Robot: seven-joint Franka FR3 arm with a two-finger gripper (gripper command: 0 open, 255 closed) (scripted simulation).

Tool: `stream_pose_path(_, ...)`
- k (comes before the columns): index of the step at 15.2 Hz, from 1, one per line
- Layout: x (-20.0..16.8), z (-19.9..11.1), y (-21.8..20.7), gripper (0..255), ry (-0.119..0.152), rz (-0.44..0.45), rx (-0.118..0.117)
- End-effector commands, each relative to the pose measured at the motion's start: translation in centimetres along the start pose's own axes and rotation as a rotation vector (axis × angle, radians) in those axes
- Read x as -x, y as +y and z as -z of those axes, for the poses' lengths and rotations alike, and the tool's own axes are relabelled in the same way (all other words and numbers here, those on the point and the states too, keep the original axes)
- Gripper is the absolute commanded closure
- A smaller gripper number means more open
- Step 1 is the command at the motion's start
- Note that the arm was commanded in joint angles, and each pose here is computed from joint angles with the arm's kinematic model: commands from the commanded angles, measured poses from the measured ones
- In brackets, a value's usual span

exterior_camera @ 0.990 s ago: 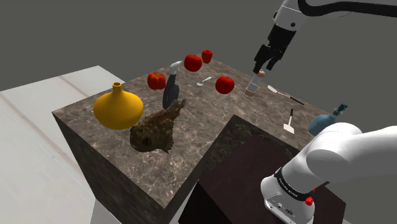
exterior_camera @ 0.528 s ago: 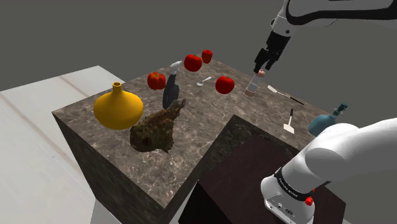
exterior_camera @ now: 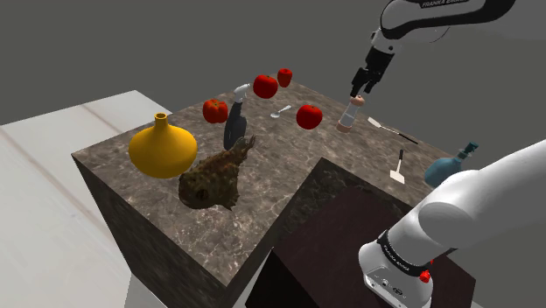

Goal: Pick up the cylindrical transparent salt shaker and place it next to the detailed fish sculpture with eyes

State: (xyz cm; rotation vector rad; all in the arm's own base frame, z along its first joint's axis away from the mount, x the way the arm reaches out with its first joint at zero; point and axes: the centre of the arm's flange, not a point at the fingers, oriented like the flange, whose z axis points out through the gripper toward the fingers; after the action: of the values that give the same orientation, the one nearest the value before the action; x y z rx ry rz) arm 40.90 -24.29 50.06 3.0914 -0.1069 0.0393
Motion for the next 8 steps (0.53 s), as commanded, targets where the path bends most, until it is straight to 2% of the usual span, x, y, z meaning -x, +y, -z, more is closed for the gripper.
stream_pose_path(1,-0.9,-1.2,2.2,0,0.002,0.005,0.005)
stream_pose_path(8,-4.8,-4.2,9.8,0,0.009,0.016,0.018)
